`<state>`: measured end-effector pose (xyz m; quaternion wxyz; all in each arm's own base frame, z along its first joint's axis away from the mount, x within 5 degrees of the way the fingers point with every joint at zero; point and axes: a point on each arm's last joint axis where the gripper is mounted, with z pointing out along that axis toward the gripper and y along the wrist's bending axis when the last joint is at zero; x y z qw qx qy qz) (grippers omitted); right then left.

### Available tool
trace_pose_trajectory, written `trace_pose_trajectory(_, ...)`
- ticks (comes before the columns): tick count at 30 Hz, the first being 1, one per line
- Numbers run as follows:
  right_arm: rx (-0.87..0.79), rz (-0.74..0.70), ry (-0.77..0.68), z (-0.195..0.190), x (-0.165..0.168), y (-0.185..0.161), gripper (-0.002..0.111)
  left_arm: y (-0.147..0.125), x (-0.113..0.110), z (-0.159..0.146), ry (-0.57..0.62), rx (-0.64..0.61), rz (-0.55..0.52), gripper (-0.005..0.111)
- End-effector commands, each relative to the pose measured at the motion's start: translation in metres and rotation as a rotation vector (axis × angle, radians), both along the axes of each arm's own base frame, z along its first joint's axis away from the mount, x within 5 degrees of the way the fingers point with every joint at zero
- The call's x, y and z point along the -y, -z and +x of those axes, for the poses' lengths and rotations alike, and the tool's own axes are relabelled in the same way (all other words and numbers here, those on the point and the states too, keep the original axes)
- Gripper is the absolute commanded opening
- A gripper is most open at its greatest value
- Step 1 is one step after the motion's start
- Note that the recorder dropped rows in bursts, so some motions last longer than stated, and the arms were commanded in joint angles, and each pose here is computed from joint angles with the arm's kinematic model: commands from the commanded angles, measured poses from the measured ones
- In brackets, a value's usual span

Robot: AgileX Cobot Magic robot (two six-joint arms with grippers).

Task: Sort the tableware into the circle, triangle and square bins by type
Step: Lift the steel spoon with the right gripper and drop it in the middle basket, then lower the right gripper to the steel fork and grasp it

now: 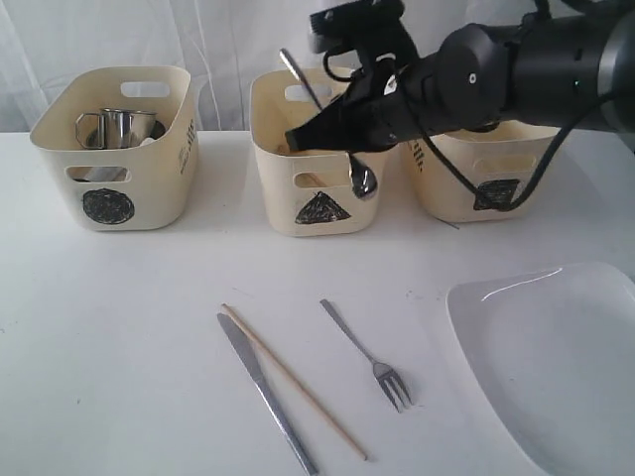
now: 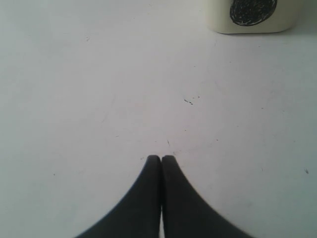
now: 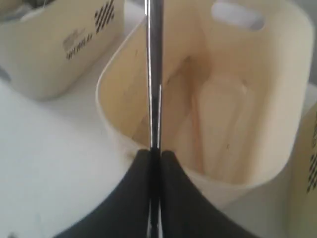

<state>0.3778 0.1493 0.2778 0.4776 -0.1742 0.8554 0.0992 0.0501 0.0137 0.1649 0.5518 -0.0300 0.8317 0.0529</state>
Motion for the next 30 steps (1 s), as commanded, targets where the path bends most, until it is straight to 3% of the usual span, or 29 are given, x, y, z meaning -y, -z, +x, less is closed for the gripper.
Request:
trace_pose_trajectory(1,0.213,0.096,0.082,0.013,0.013,-0.023,0.000,0.002,0.000,0.000,-0.004,-0.002,-0.001,0.000)
trace_pose_trajectory(6,0.455,0.178,0.135,0.027,0.014,-0.030,0.000,0.002,0.000,0.000,-0.004,-0.002,-0.001,0.000)
trace_pose_trajectory(13,0.560,0.182,0.173,0.056,0.008,0.026,0.000,0.002,0.000,0.000,-0.004,-0.002,-0.001,0.000)
trace_pose_trajectory(16,0.478,0.153,0.164,0.071,0.002,0.055,0.019,0.002,0.000,0.000,-0.004,-0.002,-0.001,0.000)
trace_pose_trajectory(19,0.422,0.137,0.158,0.073,0.001,0.064,0.033,0.002,0.000,0.000,-0.004,-0.002,-0.001,0.000)
trace_pose_trajectory(24,0.346,0.130,0.131,0.056,0.003,0.024,0.034,0.002,0.000,0.000,-0.004,-0.002,-0.001,0.000)
trace_pose_trajectory(30,-0.041,0.034,0.037,0.005,0.011,-0.015,0.032,0.002,0.000,0.000,-0.004,-0.002,-0.001,0.000)
